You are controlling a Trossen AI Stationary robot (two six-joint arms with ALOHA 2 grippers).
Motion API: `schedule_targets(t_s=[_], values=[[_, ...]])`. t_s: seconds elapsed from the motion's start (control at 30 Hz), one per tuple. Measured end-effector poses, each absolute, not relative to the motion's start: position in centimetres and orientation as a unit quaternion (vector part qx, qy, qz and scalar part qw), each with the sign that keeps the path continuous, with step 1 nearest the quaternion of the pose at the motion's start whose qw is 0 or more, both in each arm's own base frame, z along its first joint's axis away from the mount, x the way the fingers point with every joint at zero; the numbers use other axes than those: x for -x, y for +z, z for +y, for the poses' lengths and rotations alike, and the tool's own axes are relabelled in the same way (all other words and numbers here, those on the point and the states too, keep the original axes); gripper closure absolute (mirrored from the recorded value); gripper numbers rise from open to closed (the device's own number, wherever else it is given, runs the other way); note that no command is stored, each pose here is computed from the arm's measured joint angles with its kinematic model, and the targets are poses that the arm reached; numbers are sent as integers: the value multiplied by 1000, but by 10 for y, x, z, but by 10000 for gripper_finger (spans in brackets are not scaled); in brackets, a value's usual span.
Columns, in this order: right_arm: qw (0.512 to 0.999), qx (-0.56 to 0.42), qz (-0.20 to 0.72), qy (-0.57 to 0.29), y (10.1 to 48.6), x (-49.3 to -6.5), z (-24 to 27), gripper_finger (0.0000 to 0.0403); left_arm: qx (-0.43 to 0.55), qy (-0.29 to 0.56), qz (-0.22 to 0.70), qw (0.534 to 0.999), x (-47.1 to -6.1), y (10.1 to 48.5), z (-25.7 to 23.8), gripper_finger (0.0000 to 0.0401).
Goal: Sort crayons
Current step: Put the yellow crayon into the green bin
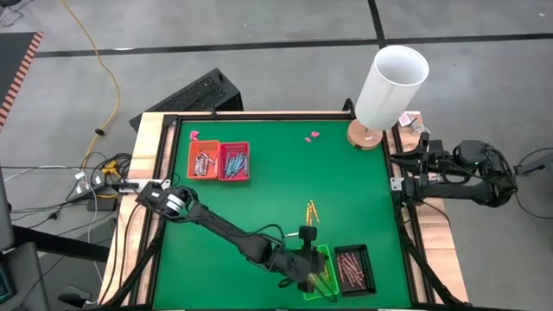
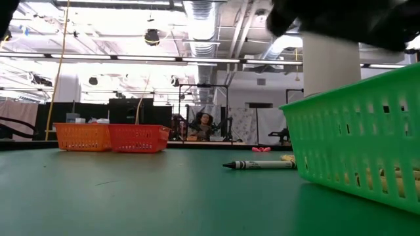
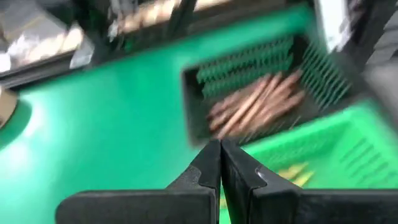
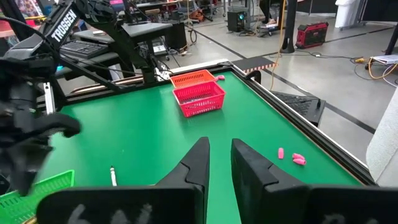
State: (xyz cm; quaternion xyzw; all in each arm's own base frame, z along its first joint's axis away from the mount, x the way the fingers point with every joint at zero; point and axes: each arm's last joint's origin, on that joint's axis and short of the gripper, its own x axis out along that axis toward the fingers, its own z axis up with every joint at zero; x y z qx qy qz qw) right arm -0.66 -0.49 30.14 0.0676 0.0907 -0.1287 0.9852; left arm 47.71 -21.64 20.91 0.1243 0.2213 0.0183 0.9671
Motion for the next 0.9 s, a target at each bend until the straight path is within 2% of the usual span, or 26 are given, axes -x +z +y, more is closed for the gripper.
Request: schedule_targets(t_s=[0.07, 0.17, 0.27, 0.57, 0.8, 0.9], values=[[985, -68, 91, -129, 301, 7, -5, 335, -134, 28, 249, 959, -478, 205, -207, 399], [985, -68, 91, -129, 301, 7, -5, 335, -89, 53, 268, 958, -482, 203, -190, 383], [985, -68, 91, -129, 301, 7, -5, 335, -55, 65, 282, 956, -487, 204, -174, 356], [985, -67, 91, -129, 301, 7, -5, 335, -60, 128, 304, 942, -494, 200, -138, 281], [985, -67, 91, -128, 301, 7, -5, 335, 45, 191, 291, 936, -504, 197, -99, 272], [985, -67, 91, -128, 301, 7, -5, 335, 56, 192, 299, 933, -505, 192, -85, 272]])
